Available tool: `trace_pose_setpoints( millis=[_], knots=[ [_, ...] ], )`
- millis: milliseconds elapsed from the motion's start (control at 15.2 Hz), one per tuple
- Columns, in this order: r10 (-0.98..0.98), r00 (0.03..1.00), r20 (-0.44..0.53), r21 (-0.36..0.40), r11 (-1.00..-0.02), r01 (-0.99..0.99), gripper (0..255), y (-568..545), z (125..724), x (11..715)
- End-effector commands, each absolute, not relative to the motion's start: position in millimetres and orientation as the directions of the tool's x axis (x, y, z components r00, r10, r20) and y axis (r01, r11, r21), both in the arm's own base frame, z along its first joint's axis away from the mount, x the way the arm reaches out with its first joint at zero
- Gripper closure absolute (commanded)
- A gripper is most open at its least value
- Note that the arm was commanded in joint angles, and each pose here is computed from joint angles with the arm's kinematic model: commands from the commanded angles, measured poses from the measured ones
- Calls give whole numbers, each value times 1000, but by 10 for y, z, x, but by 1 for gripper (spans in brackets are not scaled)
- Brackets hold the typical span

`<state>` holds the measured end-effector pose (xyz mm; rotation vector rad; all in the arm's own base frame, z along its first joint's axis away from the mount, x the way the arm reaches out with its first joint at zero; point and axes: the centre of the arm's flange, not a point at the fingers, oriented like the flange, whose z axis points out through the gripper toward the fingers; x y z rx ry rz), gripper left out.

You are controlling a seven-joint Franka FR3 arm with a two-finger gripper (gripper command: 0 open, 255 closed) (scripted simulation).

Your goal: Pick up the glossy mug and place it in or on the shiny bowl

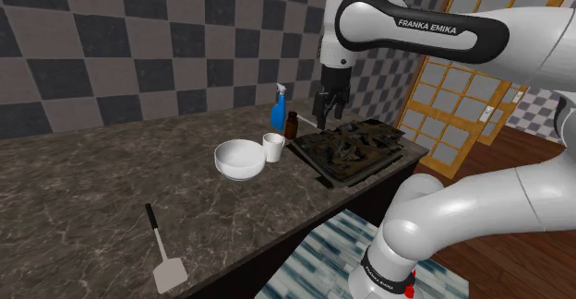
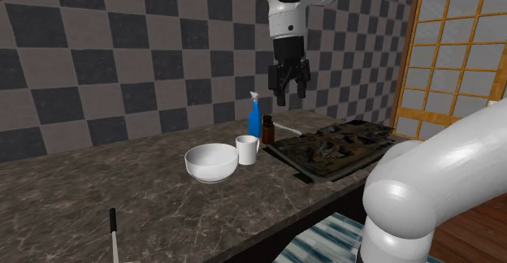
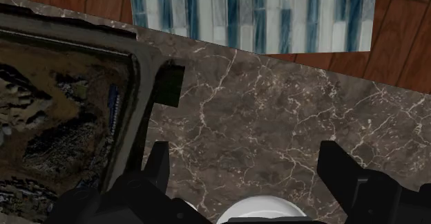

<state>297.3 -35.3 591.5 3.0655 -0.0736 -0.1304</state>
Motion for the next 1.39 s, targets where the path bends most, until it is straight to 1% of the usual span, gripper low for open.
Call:
trace_pose_setpoints(
  millis=[0, 1320],
  knots=[
    [-51, 995, -83, 74, -996, -45, 0, -353, 5915, 2973],
    [-44, 998, -33, 55, -998, -43, 0, -887, 4375, 4972]
  ],
)
